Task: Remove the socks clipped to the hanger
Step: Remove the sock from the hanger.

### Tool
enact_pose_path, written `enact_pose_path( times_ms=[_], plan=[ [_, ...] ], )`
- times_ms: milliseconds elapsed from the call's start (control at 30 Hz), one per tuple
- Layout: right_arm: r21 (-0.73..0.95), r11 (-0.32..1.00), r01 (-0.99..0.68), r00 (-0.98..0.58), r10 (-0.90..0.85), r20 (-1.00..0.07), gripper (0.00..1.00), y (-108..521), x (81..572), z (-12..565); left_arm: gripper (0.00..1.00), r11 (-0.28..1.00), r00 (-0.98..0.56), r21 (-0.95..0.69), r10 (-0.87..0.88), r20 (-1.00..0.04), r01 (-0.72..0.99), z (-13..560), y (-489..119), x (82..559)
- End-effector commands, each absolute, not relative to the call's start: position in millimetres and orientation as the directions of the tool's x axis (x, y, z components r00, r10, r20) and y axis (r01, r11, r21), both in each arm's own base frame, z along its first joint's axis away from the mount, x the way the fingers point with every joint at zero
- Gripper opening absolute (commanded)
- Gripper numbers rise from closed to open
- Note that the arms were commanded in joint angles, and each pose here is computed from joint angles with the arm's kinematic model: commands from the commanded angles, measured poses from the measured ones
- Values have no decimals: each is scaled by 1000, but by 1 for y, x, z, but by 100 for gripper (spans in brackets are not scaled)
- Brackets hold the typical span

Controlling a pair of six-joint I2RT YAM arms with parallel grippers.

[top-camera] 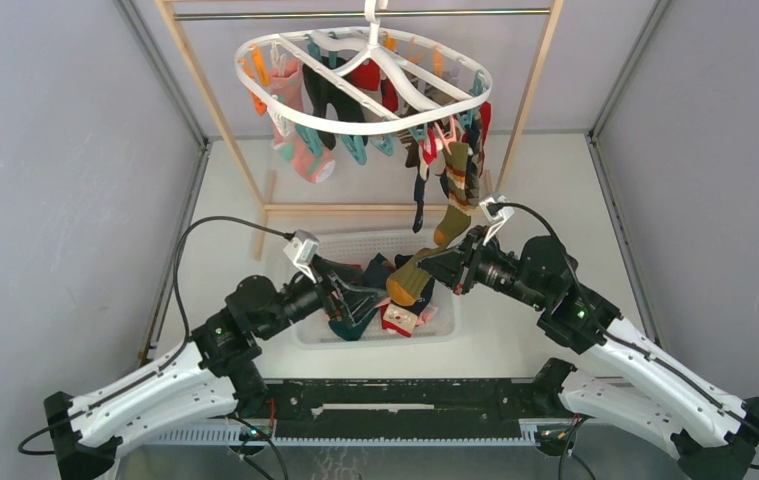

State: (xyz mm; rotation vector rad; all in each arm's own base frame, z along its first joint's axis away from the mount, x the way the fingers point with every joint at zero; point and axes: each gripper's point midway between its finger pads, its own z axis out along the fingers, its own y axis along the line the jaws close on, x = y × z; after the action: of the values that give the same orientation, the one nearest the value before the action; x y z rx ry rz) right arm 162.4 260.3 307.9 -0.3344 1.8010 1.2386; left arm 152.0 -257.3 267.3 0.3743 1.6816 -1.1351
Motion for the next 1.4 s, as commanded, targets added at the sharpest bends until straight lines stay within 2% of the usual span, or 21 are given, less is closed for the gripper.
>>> enact_pose_path(
  times_ms=[0, 800, 1100, 1200, 1367],
  plan=[
    [606, 397, -689, -529, 297, -795, 0, 271, 162, 334, 100, 367, -390, -497, -328, -860, 787, 312, -274, 140],
    [614, 399, -681, -568, 240, -787, 0, 296, 167, 313, 100, 382, -372, -467, -298, -879, 797, 315, -297, 150],
    [615, 401, -679, -573, 233, -786, 0, 299, 166, 310, 71, 384, -373, -452, -265, -889, 805, 312, -305, 150],
    [615, 403, -678, -574, 232, -785, 0, 299, 167, 309, 45, 375, -374, -447, -254, -892, 812, 311, -308, 148],
    [615, 404, -678, -576, 229, -785, 0, 299, 167, 308, 38, 374, -377, -446, -246, -893, 813, 311, -310, 148]
  ],
)
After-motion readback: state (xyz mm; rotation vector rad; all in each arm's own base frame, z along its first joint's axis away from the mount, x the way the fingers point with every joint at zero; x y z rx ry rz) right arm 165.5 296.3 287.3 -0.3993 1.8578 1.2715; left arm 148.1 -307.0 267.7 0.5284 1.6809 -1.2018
